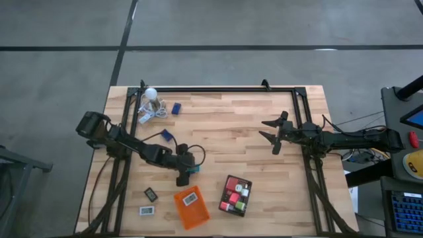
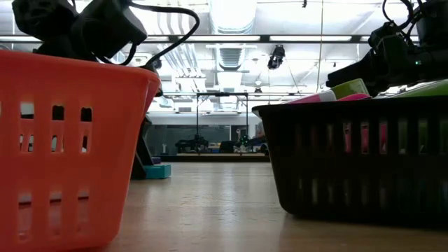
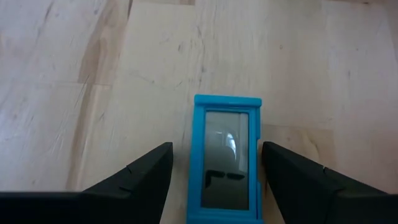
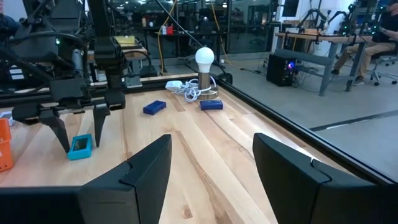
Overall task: Pick & Place Office items
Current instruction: Put the sky blue timer into the orange bin
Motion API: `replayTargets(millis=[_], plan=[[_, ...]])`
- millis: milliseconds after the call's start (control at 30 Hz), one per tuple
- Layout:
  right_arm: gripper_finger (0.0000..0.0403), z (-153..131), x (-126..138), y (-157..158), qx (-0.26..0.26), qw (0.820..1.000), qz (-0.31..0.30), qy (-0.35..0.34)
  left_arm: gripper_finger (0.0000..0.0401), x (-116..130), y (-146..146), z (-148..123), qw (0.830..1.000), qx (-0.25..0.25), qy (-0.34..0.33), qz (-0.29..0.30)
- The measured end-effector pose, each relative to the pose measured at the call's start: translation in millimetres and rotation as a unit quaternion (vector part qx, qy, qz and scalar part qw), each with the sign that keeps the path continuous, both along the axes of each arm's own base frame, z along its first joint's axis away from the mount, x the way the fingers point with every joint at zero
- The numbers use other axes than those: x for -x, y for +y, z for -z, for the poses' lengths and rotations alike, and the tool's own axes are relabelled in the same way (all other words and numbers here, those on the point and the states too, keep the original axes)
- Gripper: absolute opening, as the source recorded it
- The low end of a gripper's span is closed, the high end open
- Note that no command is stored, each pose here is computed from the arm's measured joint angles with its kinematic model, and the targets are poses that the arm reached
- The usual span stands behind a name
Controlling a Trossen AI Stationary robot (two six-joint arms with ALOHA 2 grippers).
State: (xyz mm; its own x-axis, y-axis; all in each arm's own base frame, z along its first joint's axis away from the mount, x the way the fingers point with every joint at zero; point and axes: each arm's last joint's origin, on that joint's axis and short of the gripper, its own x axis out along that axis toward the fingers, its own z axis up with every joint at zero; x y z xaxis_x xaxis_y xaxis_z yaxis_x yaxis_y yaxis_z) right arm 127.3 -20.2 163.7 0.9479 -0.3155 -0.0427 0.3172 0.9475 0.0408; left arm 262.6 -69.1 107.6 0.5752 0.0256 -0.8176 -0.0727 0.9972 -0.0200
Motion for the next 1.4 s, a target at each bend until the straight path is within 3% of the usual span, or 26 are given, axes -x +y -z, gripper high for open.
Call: replayTargets(millis=[433, 833, 1067, 1400], plan=[[0.0219, 0.0, 0.0, 0.0, 0.0, 1.0, 0.0, 0.0, 0.0152, -1.1, 0.5, -0.4, 1.0, -0.014, -0.008, -0.004], [0.0219, 0.0, 0.0, 0.1, 0.0, 1.0, 0.0, 0.0, 0.0145, -1.6, 0.5, -5.8, 0.999, -0.028, -0.025, 0.005], [0.0219, 0.0, 0.0, 0.0, 0.0, 1.0, 0.0, 0.0, 0.0144, -1.0, 0.6, -36.9, 0.995, -0.043, -0.085, 0.004], [0.0219, 0.1, 0.0, 0.0, 0.0, 1.0, 0.0, 0.001, 0.0145, 9.6, -32.2, -95.7, 0.98, 0.047, -0.186, 0.057]])
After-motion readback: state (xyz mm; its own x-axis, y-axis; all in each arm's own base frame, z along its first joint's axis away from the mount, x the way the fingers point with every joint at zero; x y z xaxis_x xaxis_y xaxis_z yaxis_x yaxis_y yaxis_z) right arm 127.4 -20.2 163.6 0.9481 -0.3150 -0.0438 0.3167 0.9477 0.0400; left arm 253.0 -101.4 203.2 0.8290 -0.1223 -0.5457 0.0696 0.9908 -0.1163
